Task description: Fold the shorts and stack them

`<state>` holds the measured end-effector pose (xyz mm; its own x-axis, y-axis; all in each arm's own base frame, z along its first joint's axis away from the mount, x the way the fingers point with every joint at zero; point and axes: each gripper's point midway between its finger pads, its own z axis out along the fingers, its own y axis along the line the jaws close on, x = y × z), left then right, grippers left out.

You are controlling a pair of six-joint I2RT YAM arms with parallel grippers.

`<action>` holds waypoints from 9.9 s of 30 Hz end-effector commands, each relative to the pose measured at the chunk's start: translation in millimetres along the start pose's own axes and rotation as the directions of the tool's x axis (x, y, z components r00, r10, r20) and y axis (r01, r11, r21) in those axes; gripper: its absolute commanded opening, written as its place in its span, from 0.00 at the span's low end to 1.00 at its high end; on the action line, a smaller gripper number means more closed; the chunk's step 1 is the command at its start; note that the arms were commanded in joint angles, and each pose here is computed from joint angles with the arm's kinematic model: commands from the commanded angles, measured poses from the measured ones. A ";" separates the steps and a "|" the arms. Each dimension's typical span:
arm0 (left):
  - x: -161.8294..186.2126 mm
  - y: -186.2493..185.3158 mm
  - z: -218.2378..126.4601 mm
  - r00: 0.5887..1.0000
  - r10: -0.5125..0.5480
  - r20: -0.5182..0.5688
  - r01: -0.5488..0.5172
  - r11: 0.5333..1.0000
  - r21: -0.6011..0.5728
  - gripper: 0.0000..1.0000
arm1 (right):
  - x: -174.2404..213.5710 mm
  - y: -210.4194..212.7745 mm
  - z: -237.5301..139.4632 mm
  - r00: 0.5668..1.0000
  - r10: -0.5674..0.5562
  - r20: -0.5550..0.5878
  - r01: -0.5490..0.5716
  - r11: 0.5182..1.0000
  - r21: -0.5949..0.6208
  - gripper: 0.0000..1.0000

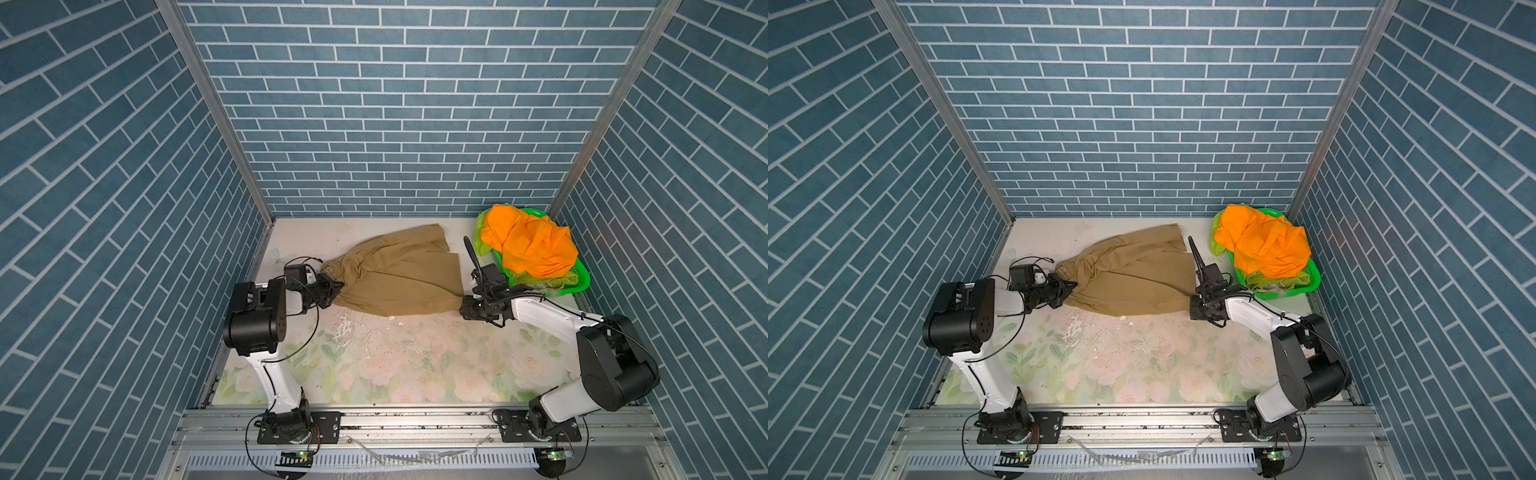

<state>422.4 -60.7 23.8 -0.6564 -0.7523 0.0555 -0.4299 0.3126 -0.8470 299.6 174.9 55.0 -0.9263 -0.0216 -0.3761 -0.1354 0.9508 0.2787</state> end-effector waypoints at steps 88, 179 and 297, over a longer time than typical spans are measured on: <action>-101.4 -226.9 -206.4 0.895 0.265 0.360 -0.337 0.929 0.155 0.00 | -307.8 78.9 -256.1 0.775 0.040 0.631 0.175 0.945 -0.276 0.00; -126.6 -75.8 -103.8 0.979 0.130 0.160 -0.121 0.990 -0.069 0.06 | -21.5 60.0 -68.8 0.986 0.105 0.130 -0.076 0.975 -0.210 0.00; 30.9 11.8 -101.6 0.998 0.000 -0.060 -0.013 0.976 -0.217 0.16 | -77.6 6.8 -39.0 0.987 0.085 0.134 -0.072 0.993 -0.098 0.00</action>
<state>330.2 -24.1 68.7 -0.6817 -0.7231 0.1112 -0.5677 0.4269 -0.7039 356.1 168.5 110.4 -0.8903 0.0988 -0.4446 -0.0894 0.9193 0.3833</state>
